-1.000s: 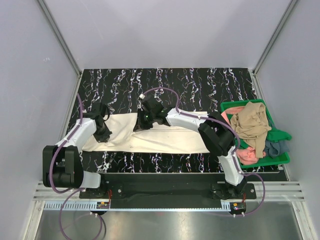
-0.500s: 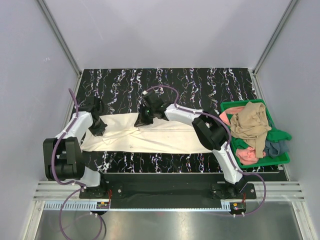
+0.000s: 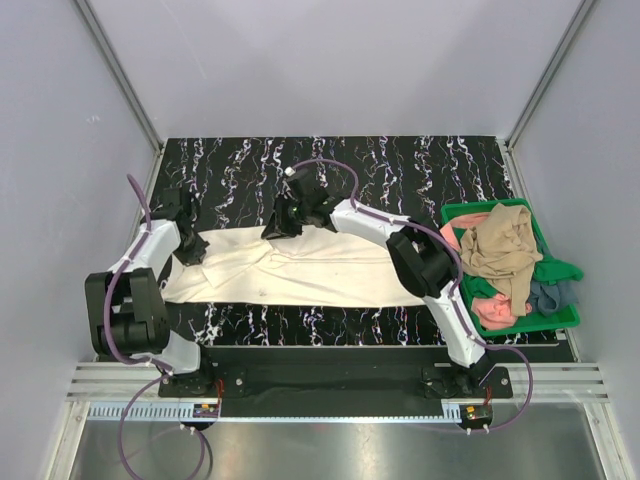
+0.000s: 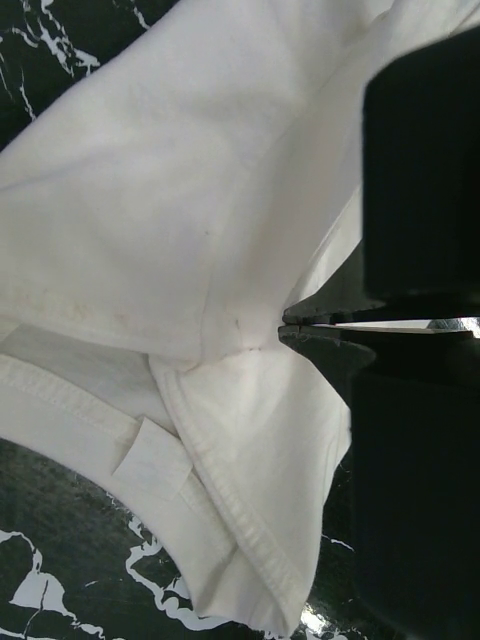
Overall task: Fold and stack the t-shirts
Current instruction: Fold the tshirt
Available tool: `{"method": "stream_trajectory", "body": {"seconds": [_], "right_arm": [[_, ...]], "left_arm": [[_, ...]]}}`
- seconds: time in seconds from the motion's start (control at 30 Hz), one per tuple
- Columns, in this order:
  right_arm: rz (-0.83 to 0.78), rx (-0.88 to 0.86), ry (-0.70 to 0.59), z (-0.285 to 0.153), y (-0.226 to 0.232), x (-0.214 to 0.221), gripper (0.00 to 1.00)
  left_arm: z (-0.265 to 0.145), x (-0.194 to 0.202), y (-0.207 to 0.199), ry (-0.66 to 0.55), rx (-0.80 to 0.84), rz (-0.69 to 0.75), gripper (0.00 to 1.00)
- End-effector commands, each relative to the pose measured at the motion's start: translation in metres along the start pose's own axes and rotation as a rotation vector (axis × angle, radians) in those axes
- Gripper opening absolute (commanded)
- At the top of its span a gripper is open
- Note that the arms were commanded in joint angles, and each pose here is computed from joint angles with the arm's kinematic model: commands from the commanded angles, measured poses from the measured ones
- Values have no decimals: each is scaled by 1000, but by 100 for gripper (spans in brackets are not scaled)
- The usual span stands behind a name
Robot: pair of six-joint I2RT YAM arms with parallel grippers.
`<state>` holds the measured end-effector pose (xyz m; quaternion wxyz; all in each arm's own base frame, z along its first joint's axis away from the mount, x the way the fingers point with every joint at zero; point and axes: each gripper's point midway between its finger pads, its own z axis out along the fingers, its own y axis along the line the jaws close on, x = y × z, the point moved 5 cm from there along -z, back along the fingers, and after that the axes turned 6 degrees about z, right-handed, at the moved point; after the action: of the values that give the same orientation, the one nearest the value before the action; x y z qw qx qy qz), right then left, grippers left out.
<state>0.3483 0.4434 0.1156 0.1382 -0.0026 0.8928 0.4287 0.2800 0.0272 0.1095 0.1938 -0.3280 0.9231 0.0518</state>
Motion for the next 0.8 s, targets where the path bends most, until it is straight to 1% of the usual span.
{"method": "stream_trajectory", "body": {"seconds": [0.0, 0.07, 0.13, 0.23, 0.3, 0.33, 0.4, 0.43, 0.47, 0.57, 0.6, 0.67, 0.73, 0.77], "right_arm": [[-24, -84, 6, 4, 15, -9, 30], [-31, -89, 6, 4, 15, -9, 37], [-44, -89, -6, -3, 18, -10, 38], [-60, -73, -45, -18, 21, -12, 38], [-55, -49, -79, -27, 19, -16, 38], [-56, -40, -89, -35, 19, -14, 38], [-66, -17, -106, -42, 15, -13, 38], [-90, -4, -107, -48, 11, -9, 38], [-94, 15, -105, -50, 6, -7, 38], [-92, 49, -83, -57, -8, 0, 36], [-88, 58, -82, -60, -13, 1, 34], [-97, 83, -76, -64, -23, 8, 33], [-99, 111, -71, -69, -34, 13, 33], [-95, 120, -69, -70, -38, 15, 33]], "left_arm": [[1, -10, -8, -13, 35, -5, 9], [0, -11, -8, -13, 42, 2, 12], [-3, -13, -7, -24, 38, 4, 18], [-14, -20, 2, -71, -17, 10, 29], [-26, -25, 10, -121, -50, 15, 31], [-34, -26, 12, -144, -43, 13, 34], [-39, -17, 14, -137, -10, 27, 38], [-47, -16, 13, -154, 32, 31, 41], [-49, -8, 7, -129, 103, 62, 41], [-42, 13, 5, -70, 186, 81, 44], [-38, 14, 8, -63, 179, 81, 44], [-33, 10, 13, -49, 161, 94, 42], [-32, -7, 20, -47, 174, 54, 39], [-34, -11, 15, -31, 236, 67, 40]]}}
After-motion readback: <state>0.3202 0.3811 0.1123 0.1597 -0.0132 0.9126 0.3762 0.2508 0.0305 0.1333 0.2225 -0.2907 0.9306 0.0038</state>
